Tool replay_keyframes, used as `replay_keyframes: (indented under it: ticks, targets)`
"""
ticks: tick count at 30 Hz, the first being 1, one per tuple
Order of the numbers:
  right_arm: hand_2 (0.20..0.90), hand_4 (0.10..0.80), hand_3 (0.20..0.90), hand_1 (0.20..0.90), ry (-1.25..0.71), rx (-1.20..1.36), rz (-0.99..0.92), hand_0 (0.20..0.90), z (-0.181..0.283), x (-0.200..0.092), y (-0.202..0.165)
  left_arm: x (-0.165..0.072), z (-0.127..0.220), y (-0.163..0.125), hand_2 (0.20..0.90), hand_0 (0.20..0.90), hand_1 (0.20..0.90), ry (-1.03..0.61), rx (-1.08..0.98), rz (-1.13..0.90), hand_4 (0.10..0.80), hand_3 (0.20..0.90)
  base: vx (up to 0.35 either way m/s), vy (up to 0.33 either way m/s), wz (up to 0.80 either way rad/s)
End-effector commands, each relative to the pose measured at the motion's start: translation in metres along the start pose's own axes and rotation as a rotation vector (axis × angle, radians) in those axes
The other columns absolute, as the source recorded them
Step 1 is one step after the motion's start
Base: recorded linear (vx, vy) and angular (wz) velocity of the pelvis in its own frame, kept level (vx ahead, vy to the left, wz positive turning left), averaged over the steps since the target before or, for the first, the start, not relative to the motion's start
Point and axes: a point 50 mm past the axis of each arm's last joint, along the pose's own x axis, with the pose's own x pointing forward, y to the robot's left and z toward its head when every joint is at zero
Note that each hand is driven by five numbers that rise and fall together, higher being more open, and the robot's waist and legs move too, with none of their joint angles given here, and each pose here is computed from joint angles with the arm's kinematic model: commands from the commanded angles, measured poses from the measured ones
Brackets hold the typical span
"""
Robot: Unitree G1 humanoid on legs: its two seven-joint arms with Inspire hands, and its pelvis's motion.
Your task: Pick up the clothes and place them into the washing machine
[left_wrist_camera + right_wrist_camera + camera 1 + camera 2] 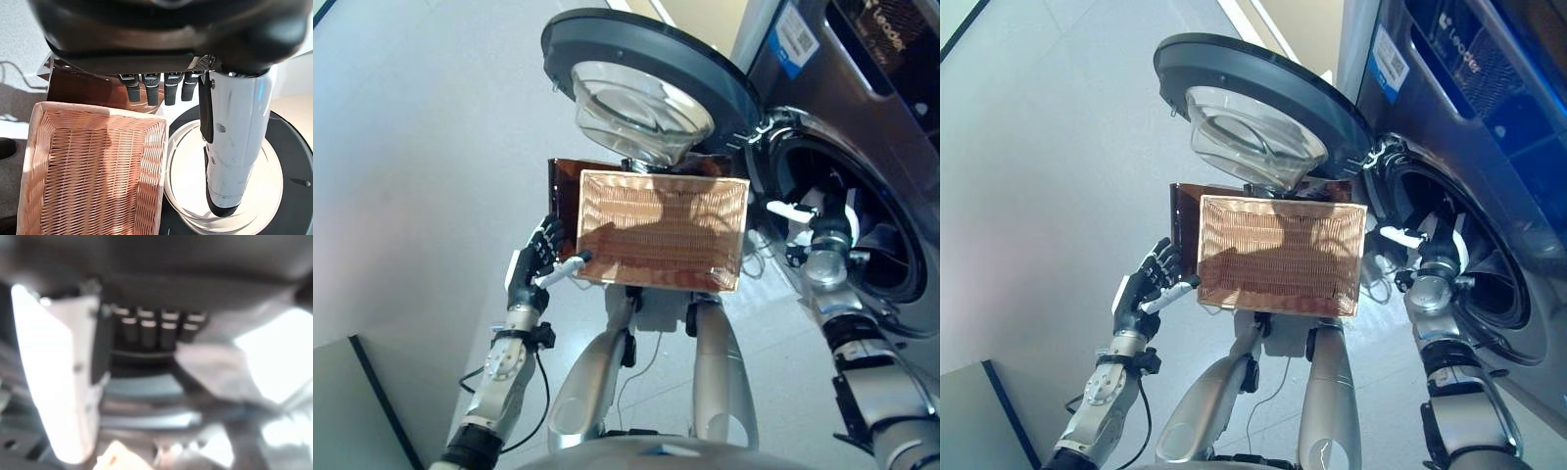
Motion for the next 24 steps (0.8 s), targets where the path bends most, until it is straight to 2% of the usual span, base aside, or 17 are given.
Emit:
replay_keyframes:
  ticks: [1, 5, 12, 20, 24]
  targets:
    - [0.9, 0.8, 0.9, 0.9, -0.074, 0.191, -0.036, 0.9, 0.011, -0.004, 0.003, -0.005, 0.02, 0.008, 0.9, 0.9, 0.9, -0.135, -0.029, 0.061, 0.8, 0.9, 0.003, 0.009, -0.03]
    - [0.9, 0.8, 0.9, 0.9, 0.02, 0.388, 0.011, 0.9, -0.006, -0.018, 0.02, -0.004, 0.021, 0.007, 0.9, 0.9, 0.9, -0.145, -0.047, 0.071, 0.8, 0.9, 0.001, 0.004, -0.01]
    - [0.9, 0.8, 0.9, 0.9, 0.19, 0.878, -0.051, 0.9, -0.036, -0.036, 0.031, -0.005, 0.021, 0.003, 0.9, 0.9, 0.9, -0.144, -0.093, 0.069, 0.8, 0.9, 0.001, 0.008, -0.02]
    - [0.9, 0.8, 0.9, 0.9, 0.387, 1.25, -0.261, 0.9, -0.086, -0.068, 0.036, -0.005, 0.016, -0.004, 0.9, 0.9, 0.9, -0.131, -0.154, 0.081, 0.8, 0.9, 0.002, 0.003, -0.01]
    - [0.9, 0.8, 0.9, 0.9, 0.418, 1.354, -0.341, 0.9, -0.098, -0.074, 0.033, -0.005, 0.016, -0.006, 0.9, 0.9, 0.9, -0.132, -0.163, 0.074, 0.8, 0.9, 0.001, 0.009, -0.02]
